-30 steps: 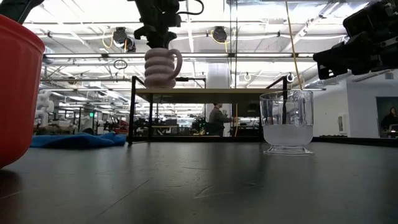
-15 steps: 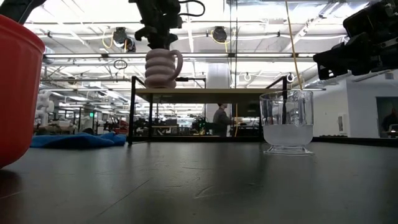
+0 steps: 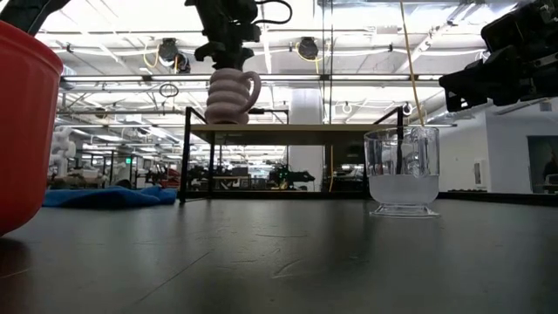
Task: Stack small to large cups/mugs on shelf
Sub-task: Put the purple mug on the shelf
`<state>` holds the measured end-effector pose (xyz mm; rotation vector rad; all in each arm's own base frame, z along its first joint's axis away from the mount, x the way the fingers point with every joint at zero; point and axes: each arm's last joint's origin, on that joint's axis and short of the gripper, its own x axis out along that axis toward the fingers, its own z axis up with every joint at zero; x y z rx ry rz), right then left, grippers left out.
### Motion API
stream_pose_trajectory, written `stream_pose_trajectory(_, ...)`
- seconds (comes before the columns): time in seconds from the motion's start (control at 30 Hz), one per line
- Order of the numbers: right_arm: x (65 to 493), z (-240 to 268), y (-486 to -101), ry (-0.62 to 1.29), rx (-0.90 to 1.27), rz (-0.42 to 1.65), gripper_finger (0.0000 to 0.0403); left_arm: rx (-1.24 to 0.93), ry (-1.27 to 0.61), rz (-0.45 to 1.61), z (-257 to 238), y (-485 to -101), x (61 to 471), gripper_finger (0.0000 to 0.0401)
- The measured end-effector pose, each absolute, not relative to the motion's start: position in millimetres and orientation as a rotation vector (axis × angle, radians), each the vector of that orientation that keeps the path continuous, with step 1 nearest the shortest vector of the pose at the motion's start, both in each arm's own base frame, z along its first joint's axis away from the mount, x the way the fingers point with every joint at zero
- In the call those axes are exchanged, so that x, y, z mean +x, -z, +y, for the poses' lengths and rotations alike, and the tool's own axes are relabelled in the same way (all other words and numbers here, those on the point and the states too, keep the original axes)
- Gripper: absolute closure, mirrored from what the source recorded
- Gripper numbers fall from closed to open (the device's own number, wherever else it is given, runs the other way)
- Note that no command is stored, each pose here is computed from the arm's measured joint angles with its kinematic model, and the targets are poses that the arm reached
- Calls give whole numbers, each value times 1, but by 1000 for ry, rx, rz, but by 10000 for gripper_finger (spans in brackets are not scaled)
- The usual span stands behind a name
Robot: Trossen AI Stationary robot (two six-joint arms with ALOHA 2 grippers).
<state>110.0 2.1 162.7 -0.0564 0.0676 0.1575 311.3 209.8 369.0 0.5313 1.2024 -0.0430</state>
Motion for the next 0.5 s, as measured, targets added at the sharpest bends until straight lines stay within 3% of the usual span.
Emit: stream_pose_trajectory(0.5,110,2,-163,-157,-46,68,403,560,19,1251,196,-369,317,393)
